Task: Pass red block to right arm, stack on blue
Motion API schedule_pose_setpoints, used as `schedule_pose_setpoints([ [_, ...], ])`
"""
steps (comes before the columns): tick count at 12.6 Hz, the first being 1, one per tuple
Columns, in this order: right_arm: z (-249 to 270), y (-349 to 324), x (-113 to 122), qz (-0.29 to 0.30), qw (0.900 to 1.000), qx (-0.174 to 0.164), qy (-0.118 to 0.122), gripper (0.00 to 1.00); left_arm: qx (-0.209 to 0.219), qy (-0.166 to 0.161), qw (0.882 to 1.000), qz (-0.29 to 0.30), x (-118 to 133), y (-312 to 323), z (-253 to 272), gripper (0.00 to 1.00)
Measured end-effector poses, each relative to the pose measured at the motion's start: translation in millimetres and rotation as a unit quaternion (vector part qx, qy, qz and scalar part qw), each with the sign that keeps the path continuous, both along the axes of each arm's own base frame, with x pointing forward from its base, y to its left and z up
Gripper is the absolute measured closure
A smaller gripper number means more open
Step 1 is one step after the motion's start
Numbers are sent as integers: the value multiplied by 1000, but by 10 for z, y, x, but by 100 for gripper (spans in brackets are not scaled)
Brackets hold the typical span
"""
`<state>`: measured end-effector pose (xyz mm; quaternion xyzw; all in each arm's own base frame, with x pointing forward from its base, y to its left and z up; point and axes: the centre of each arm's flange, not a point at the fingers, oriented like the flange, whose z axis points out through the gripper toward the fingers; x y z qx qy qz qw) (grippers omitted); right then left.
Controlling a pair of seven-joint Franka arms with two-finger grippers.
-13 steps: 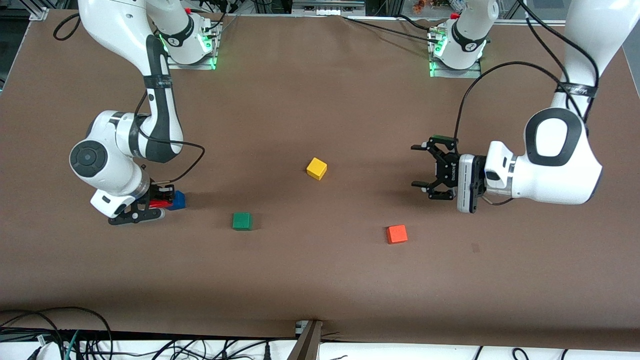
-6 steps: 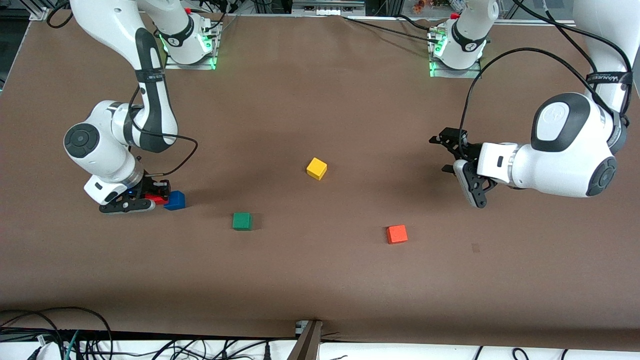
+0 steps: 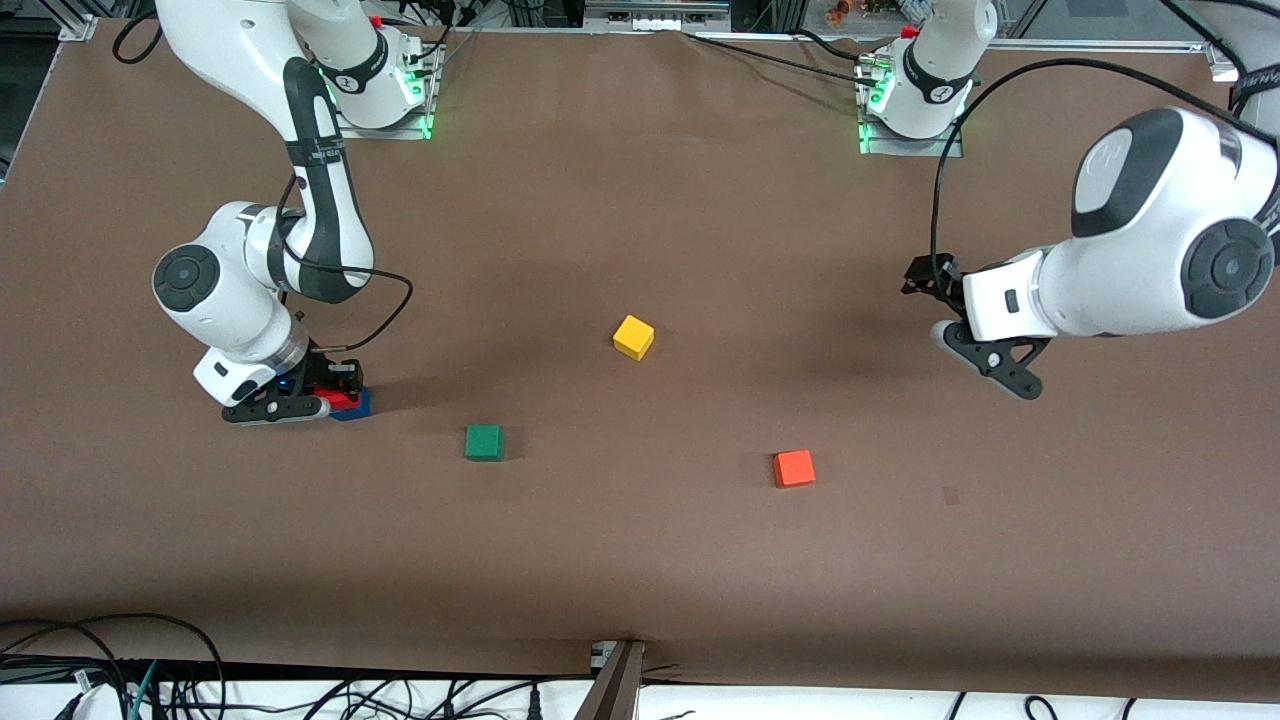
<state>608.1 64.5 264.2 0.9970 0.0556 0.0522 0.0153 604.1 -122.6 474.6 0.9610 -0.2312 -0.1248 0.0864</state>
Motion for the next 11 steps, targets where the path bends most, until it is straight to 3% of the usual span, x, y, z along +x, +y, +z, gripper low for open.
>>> schedule_pose_setpoints([
  [3,-15,-10,-11,-1,1000,0,1,44,56,-42,998,10,-102,-77,344,0],
  [9,-44,-71,-27,20,1000,-4,5,44,84,-128,987,55,5,389,1152,0],
  [11,-52,-90,-32,26,1000,-5,7,44,96,-140,982,87,13,690,1291,0],
])
